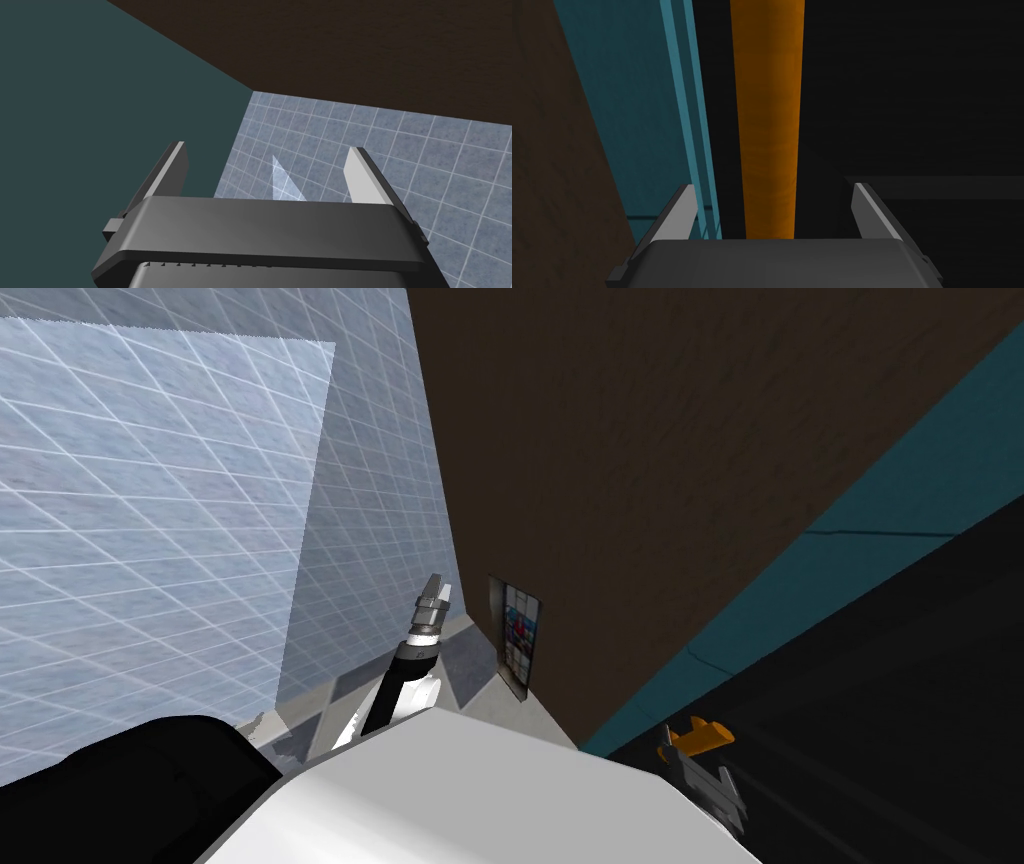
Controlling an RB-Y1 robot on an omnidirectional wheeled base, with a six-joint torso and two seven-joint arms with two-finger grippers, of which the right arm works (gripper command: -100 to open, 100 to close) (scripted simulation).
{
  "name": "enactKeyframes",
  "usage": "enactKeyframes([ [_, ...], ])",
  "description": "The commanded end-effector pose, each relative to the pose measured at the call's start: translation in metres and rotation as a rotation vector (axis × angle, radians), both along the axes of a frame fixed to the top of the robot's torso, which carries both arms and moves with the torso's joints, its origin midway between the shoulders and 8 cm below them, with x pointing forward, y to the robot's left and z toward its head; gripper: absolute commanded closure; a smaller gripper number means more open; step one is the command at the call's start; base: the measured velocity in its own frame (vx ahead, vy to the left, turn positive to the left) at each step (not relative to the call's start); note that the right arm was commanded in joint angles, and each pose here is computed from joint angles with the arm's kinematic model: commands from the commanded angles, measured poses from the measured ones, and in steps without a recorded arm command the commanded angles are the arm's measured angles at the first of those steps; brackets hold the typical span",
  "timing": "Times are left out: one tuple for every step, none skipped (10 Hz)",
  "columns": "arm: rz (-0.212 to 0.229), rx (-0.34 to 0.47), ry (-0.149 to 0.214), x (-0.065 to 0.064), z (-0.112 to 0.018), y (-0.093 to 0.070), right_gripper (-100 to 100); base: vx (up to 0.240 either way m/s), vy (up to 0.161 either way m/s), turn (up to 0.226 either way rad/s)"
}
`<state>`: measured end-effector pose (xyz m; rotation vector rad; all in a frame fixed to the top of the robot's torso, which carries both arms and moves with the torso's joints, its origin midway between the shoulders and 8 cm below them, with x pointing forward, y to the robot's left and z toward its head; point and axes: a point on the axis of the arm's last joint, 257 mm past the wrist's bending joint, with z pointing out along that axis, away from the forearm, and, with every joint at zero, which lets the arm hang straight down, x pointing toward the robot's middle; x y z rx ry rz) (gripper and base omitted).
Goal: Pull the door open
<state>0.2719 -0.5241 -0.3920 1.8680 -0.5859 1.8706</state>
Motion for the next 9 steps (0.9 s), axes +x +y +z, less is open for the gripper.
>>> enactKeyframes([
  [0.0,0.001,-0.001,-0.003,0.0,-0.008,-100,0.124,-0.001,-0.034],
  [0.002,0.004,0.007,-0.004,-0.003,-0.002,-100,0.036,0.01,-0.03],
  [0.002,0.004,0.007,-0.004,-0.003,-0.002,100,-0.019,0.014,0.032],
  [0.002,0.004,0.007,-0.004,-0.003,-0.002,100,-0.02,-0.002,-0.023],
  [0.002,0.004,0.007,-0.004,-0.003,-0.002,100,-0.008,-0.01,0.012],
  [0.002,0.004,0.007,-0.004,-0.003,-0.002,100,0.0,0.0,0.0],
  [0.002,0.004,0.007,-0.004,-0.003,-0.002,100,0.0,0.0,0.0],
  [0.002,0.004,0.007,-0.004,-0.003,-0.002,100,0.0,0.0,0.0],
  [0.032,0.004,0.004,-0.002,-0.002,0.006,100,-0.108,0.009,0.051],
])
